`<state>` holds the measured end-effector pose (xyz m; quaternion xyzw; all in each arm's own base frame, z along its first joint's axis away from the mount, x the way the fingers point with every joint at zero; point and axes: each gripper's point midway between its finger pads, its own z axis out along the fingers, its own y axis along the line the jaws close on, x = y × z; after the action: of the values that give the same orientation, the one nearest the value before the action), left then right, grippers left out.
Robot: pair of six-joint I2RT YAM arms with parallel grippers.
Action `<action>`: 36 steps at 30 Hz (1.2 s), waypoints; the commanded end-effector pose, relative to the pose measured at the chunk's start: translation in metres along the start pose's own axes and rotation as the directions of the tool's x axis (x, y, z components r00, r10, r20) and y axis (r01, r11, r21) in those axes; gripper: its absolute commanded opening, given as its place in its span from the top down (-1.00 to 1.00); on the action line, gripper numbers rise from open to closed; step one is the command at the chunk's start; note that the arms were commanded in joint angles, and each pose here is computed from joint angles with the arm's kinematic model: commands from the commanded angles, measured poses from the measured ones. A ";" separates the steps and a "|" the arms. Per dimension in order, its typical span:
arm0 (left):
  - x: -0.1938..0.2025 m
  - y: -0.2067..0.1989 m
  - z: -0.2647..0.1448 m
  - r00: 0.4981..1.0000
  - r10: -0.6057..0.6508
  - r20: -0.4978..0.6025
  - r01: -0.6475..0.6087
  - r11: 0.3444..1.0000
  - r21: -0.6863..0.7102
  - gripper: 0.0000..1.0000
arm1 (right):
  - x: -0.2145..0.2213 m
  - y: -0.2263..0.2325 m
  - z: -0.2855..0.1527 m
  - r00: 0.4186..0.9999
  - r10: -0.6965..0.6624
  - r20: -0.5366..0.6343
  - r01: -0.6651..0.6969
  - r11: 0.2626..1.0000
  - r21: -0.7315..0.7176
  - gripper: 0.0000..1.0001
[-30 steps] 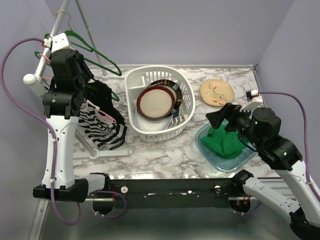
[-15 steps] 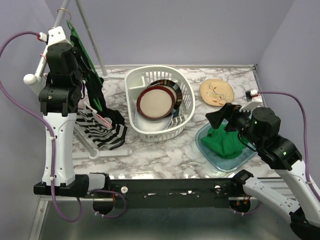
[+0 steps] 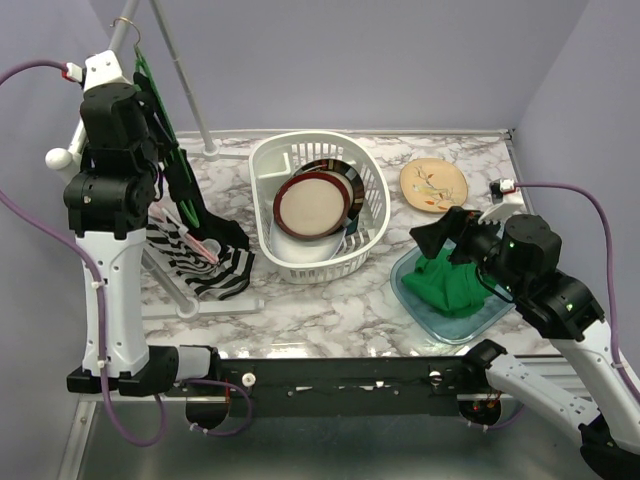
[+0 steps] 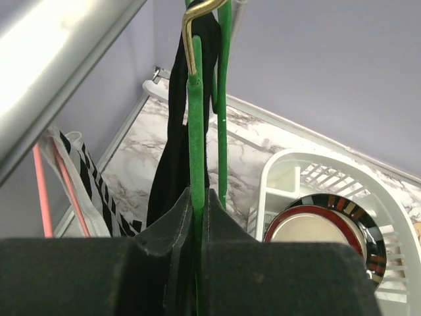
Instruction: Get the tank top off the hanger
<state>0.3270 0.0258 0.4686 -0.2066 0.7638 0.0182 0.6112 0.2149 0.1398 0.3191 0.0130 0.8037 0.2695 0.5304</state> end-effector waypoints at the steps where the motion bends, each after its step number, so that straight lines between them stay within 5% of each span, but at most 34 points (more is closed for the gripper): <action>1: -0.025 -0.005 -0.037 0.997 -0.040 0.073 0.034 0.996 0.085 1.00 | -0.004 0.017 -0.004 1.000 -0.029 0.009 0.030 0.995 -0.099 -1.00; 6: -0.033 -0.001 -0.061 0.995 -0.045 0.086 0.036 0.994 0.104 1.00 | -0.019 0.055 -0.009 0.999 -0.048 0.022 0.052 0.962 -0.269 -0.99; 25: -0.011 0.011 -0.100 0.998 -0.016 0.065 0.006 0.988 0.153 1.00 | -0.022 0.087 0.003 0.997 -0.077 -0.019 0.063 0.916 -0.395 -0.92; 30: 0.008 0.004 -0.106 0.999 0.023 0.024 -0.027 0.973 0.227 1.00 | -0.029 0.134 0.011 0.991 -0.134 0.028 0.127 0.816 -0.564 -0.84; 36: 0.013 0.005 -0.117 1.000 0.009 0.023 -0.015 0.968 0.250 1.00 | -0.037 0.241 0.005 0.957 -0.222 0.187 0.280 0.531 -0.800 -0.72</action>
<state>0.2280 0.0049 0.4754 -0.1485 0.7653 -0.0433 0.6248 0.2045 0.2795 0.3886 -0.2175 0.7051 0.4631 0.4910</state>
